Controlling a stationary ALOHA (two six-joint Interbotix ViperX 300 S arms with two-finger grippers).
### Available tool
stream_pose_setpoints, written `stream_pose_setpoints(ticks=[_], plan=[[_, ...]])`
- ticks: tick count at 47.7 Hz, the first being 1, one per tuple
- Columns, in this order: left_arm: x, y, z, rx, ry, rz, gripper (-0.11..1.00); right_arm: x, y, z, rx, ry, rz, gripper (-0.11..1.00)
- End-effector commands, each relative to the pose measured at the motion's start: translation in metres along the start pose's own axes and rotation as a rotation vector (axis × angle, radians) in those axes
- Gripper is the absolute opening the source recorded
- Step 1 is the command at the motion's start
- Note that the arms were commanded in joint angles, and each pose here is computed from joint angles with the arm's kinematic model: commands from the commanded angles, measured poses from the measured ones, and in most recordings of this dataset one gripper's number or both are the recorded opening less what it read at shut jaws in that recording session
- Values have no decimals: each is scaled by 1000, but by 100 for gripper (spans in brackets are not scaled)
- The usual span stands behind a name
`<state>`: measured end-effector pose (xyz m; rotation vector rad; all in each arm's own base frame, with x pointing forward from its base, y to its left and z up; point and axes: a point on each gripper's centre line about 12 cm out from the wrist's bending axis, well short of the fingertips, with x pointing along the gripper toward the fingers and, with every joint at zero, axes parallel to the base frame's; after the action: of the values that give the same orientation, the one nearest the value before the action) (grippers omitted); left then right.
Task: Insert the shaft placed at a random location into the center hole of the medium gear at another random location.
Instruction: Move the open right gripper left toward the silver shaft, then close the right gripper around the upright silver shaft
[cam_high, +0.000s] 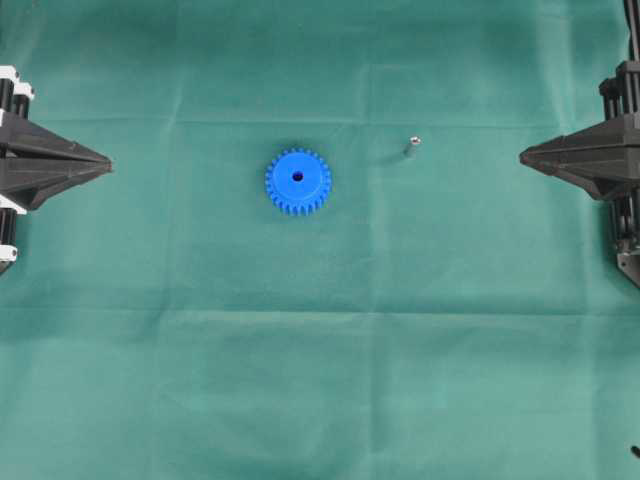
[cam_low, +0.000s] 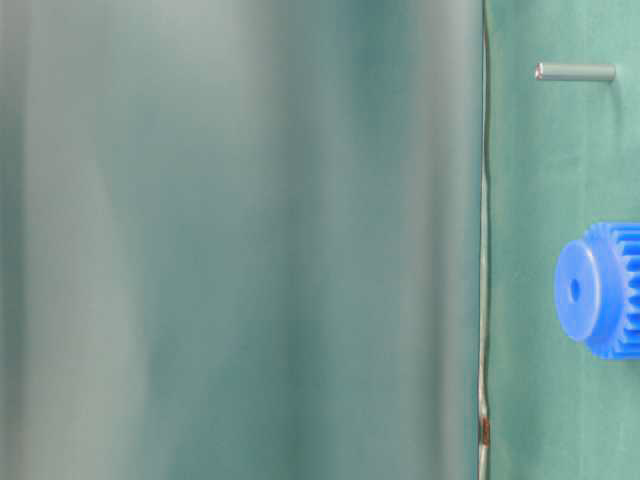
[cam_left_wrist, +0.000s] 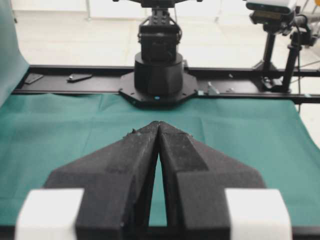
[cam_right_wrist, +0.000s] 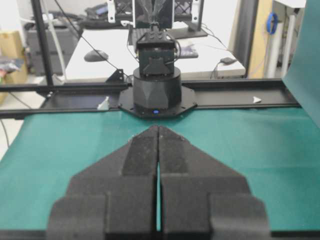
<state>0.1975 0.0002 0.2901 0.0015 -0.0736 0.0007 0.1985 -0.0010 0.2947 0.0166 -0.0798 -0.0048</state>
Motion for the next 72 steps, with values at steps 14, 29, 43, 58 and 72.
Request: stream_pose_setpoints(ticks=[14, 29, 43, 58, 72], plan=[[5, 0, 11, 9, -18, -3, 2, 9, -14, -7, 7, 60, -71, 0], [5, 0, 11, 15, -18, -4, 2, 22, -34, -43, 14, 207, -153, 1], [5, 0, 9, 16, -5, -2, 2, 46, -54, -93, 19, 359, -214, 71], [5, 0, 8, 16, 2, -4, 2, 58, -70, -144, 30, 436, -262, 82], [5, 0, 8, 17, 5, -2, 2, 61, -86, -184, 48, 512, -310, 82]])
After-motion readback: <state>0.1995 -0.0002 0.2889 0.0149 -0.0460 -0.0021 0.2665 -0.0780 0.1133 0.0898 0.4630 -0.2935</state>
